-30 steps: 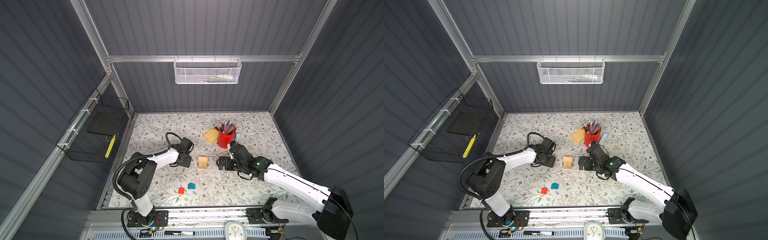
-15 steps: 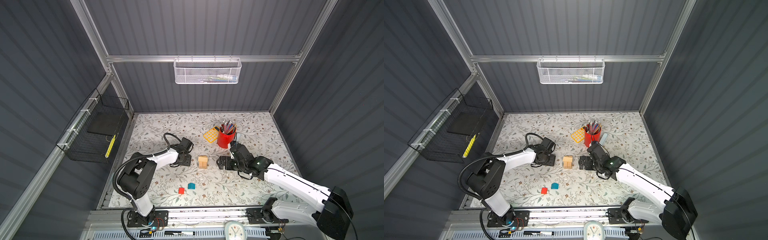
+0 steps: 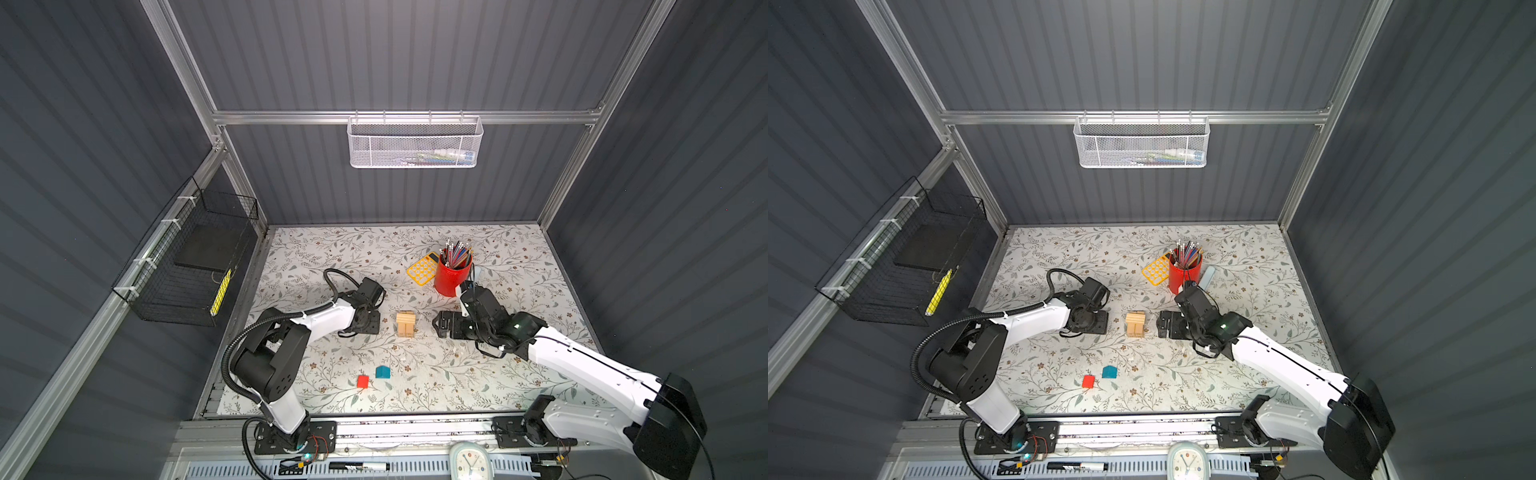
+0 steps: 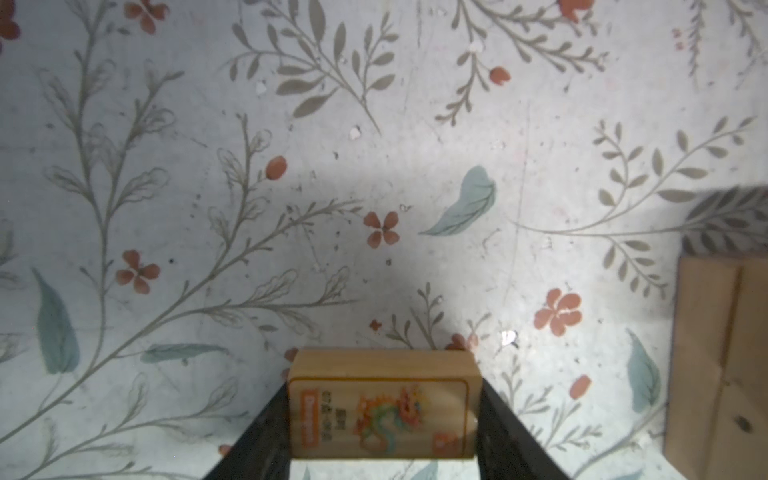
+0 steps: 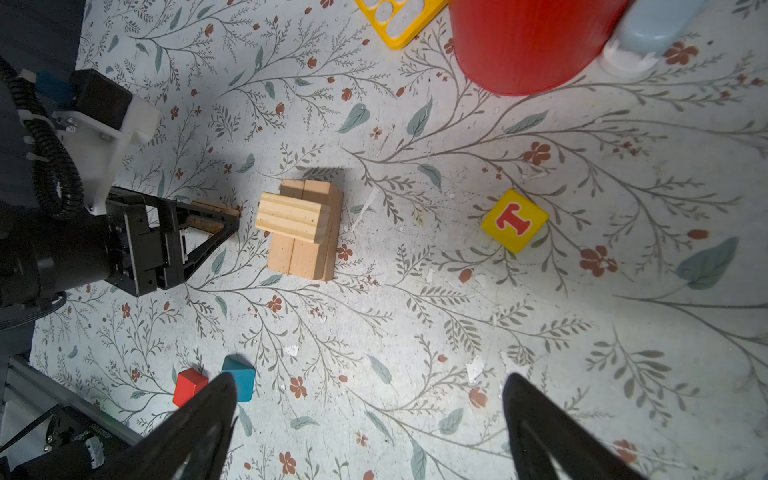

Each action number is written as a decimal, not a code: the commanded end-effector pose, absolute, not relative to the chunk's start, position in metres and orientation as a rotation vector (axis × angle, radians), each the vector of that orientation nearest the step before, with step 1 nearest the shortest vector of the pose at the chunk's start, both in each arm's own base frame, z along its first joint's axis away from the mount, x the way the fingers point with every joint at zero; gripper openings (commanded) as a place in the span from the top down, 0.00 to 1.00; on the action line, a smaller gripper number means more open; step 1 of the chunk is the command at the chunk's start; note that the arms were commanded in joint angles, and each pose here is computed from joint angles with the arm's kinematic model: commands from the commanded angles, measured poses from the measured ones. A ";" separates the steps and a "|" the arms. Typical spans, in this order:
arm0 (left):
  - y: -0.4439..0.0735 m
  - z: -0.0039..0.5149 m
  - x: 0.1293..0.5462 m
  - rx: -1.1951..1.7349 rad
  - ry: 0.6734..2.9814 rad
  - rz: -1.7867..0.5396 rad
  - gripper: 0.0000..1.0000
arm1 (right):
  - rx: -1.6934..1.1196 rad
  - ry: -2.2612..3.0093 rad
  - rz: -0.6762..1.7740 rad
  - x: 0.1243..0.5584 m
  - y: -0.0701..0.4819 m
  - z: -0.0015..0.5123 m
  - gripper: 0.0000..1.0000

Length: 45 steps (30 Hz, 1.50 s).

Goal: Build the wood block tower
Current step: 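Lift the dragon-printed block with the left gripper, then carry the dragon-printed block over the stack with the left gripper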

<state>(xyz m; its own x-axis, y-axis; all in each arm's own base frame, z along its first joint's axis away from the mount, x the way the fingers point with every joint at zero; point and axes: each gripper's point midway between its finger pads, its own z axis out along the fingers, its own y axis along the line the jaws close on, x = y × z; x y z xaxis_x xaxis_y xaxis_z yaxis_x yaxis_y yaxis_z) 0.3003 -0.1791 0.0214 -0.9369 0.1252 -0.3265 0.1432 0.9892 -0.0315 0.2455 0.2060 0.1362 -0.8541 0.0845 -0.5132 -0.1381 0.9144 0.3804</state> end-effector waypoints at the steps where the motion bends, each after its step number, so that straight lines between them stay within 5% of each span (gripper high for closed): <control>1: -0.163 0.001 0.279 0.182 2.916 0.007 0.41 | -0.027 2.547 0.537 0.245 0.201 0.130 0.01; 16: -0.176 0.060 0.273 0.009 2.842 -0.084 0.55 | -0.039 2.558 0.564 0.243 0.194 0.141 0.01; 27: -0.242 0.100 0.251 -0.056 2.793 -0.241 0.60 | 0.018 2.527 0.613 0.243 0.174 0.149 0.01; 45: -0.299 0.074 0.262 0.057 2.802 -0.195 0.59 | 0.138 2.537 0.651 0.250 0.152 0.132 0.01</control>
